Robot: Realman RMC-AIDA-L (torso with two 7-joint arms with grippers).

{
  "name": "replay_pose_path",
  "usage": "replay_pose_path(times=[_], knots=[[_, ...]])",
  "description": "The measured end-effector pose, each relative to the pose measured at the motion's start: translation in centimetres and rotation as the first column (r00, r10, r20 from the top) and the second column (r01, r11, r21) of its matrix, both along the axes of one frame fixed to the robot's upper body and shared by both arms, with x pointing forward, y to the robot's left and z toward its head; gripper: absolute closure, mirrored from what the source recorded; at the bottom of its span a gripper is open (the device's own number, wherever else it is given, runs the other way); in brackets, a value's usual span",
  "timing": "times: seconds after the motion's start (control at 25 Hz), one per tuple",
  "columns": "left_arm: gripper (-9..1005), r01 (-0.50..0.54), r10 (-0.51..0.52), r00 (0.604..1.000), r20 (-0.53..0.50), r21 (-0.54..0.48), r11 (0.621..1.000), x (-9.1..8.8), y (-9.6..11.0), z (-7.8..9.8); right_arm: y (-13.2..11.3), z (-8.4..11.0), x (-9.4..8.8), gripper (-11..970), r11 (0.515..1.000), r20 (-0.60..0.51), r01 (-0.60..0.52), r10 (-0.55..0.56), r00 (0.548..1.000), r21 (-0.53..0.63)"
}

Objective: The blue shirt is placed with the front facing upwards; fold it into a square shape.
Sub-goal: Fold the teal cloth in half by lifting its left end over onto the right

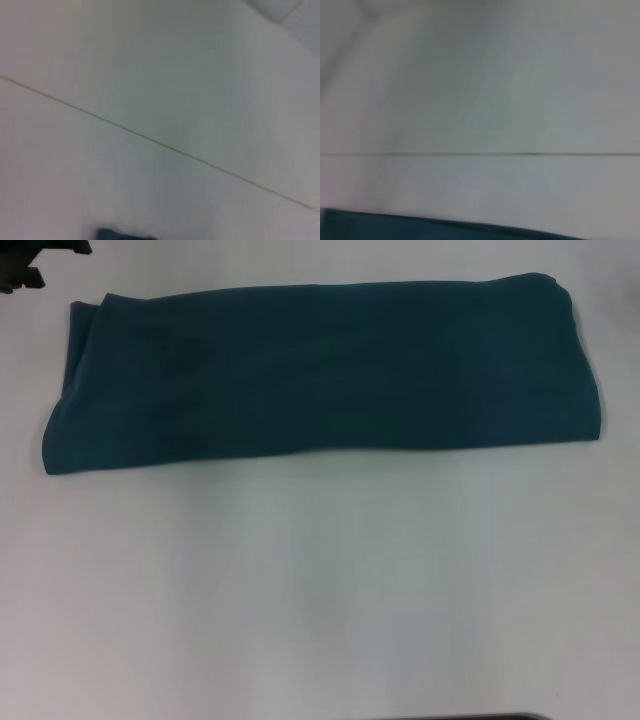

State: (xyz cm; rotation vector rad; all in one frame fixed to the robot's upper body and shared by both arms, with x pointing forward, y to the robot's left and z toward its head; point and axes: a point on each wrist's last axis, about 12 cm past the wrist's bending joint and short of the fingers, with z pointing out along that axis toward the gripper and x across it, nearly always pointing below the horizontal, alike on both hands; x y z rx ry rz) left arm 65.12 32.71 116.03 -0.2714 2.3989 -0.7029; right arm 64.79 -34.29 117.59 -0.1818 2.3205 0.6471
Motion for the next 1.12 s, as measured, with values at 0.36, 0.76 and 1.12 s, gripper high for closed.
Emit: replay_pose_path(times=[0.36,0.76,1.12], knots=[[168,0.004,-0.004,1.0,0.002,-0.32,0.947,-5.7,3.5,-1.9,-2.4,-3.3,-9.9,130,0.93,0.25,-0.207,0.132,0.959,0.303],[172,-0.078,0.051,0.996,-0.074,-0.417,0.906,-8.8,1.9,-6.6,-1.3,-7.8,-15.1,137,0.876,0.221,-0.259,0.181,0.958,0.407],[172,-0.205,0.202,0.978,-0.045,-0.353,0.913,-7.4,0.9,-8.3,-0.8,-8.5,-14.8,136,0.872,0.22,-0.259,0.179,0.959,0.417]])
